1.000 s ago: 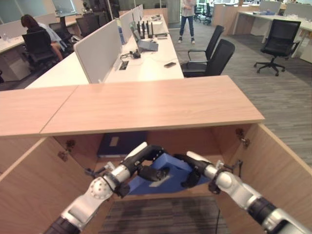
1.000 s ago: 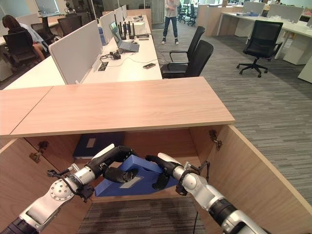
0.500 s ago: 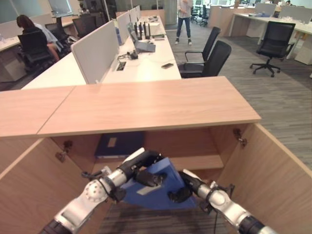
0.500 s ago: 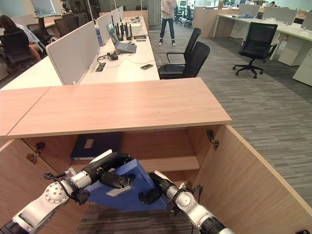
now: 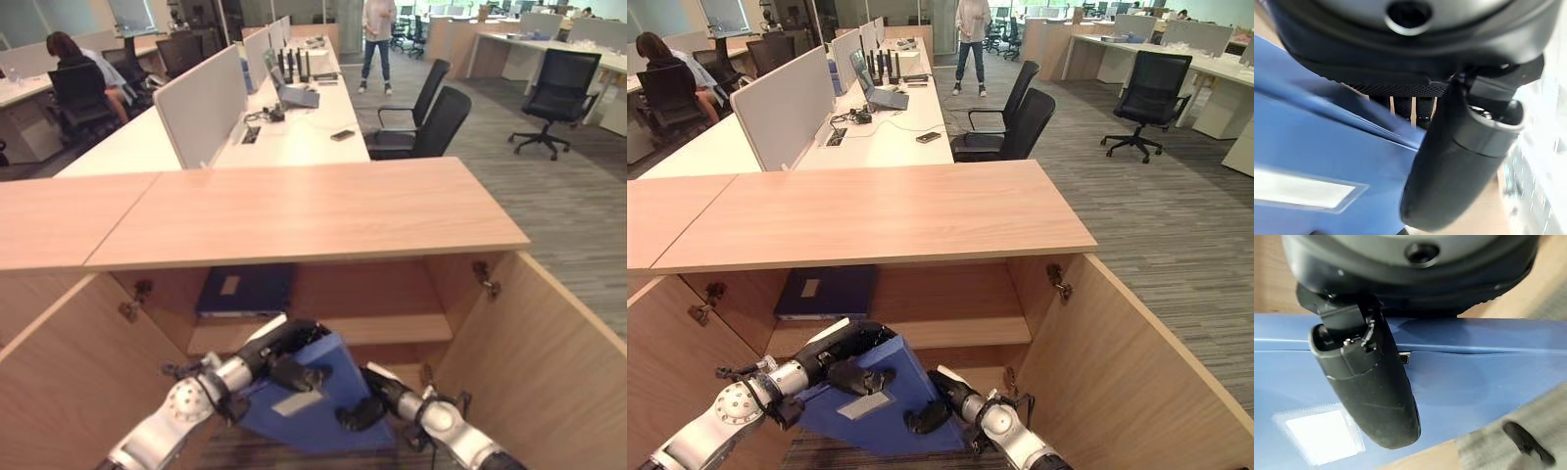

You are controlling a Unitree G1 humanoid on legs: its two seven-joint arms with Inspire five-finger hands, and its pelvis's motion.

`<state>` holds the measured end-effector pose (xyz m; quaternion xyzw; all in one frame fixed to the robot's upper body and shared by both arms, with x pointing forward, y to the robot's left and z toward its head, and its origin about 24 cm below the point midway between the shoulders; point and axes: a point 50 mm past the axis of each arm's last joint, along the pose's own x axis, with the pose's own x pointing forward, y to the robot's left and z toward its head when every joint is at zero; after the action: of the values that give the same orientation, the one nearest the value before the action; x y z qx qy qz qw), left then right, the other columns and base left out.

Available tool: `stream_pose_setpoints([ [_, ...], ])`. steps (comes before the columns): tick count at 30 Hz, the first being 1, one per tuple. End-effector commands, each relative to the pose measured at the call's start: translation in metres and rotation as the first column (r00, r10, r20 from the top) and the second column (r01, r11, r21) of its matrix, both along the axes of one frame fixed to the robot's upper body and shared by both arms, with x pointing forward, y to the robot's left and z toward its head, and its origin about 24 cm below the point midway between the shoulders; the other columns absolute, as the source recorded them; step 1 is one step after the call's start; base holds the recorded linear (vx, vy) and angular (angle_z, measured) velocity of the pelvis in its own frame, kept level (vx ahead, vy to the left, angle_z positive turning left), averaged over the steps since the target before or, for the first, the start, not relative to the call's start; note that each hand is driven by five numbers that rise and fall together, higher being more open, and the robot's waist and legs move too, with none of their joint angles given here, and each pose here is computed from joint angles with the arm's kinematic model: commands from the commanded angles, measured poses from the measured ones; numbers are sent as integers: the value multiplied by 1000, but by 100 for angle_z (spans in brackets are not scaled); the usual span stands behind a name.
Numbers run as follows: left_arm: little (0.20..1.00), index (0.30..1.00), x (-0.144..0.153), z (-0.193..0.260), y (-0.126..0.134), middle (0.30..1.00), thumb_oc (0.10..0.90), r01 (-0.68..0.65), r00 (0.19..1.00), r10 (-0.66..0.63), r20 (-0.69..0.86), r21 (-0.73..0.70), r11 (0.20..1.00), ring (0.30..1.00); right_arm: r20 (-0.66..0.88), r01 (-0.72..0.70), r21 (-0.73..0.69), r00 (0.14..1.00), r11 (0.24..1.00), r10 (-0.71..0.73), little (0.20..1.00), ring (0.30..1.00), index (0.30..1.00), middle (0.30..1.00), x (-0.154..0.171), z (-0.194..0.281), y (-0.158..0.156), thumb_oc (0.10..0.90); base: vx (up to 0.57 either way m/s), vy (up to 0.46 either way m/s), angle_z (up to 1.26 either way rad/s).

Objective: Put the empty folder in the office cabinet

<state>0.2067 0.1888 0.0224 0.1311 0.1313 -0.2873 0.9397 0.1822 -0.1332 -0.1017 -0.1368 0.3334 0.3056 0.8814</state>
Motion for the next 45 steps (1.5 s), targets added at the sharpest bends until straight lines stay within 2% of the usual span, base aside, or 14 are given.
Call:
stream_pose_setpoints([
  [1,900,900,29,48,5,900,800,-22,963,48,265,-101,995,900,70,104,-6,992,995,-104,300,300,300,300,34,12,-11,400,0,0,0],
  [4,900,900,10,19,39,900,800,-148,981,156,115,-75,986,900,111,149,-22,983,989,-146,300,300,300,300,36,23,-37,400,-1,3,-1],
  [7,900,900,-7,-23,67,900,800,-349,936,347,-53,-53,935,900,120,215,-14,970,977,-212,300,300,300,300,33,25,-52,400,0,0,0],
  [11,900,900,-35,-67,81,900,800,-571,806,546,-229,-55,819,900,117,327,14,938,945,-326,300,300,300,300,34,26,-64,400,0,0,0],
  [15,900,900,-60,-113,76,900,800,-757,603,675,-424,-39,652,900,121,381,46,915,923,-384,300,300,300,300,39,27,-64,400,3,7,4],
  [18,900,900,-78,-144,69,900,800,-834,439,721,-537,55,549,900,118,396,76,908,915,-403,300,300,300,300,45,28,-55,400,16,13,6],
  [23,900,900,-121,-177,59,900,800,-836,203,735,-647,276,474,900,100,391,179,906,903,-412,300,300,300,300,60,34,-28,400,16,20,5],
  [25,900,900,-135,-183,58,900,800,-832,135,732,-667,325,449,900,86,390,229,904,892,-418,300,300,300,300,66,38,-20,400,15,13,0],
  [26,900,900,-135,-183,58,900,800,-832,135,732,-667,325,449,900,86,390,229,904,892,-418,300,300,300,300,66,38,-20,400,16,34,0],
  [28,900,900,-149,-187,56,900,800,-823,75,729,-681,371,431,900,84,376,357,899,855,-430,300,300,300,300,81,57,-6,400,-19,41,-4],
  [34,900,900,-188,-193,52,900,800,-706,21,714,-700,496,506,900,95,347,567,874,747,-477,300,300,300,300,109,99,3,400,-5,95,-3],
  [39,900,900,-215,-192,59,900,800,-629,-29,736,-676,585,512,900,114,339,630,849,698,-516,300,300,300,300,108,115,-11,400,39,245,0],
  [43,900,900,-223,-190,63,900,800,-564,-3,754,-657,624,541,900,86,404,624,816,669,-572,300,300,300,300,97,105,-27,400,59,340,14],
  [45,900,900,-217,-190,65,900,800,-543,40,763,-645,627,558,900,50,446,644,786,622,-616,300,300,300,300,98,101,-30,400,19,281,15],
])
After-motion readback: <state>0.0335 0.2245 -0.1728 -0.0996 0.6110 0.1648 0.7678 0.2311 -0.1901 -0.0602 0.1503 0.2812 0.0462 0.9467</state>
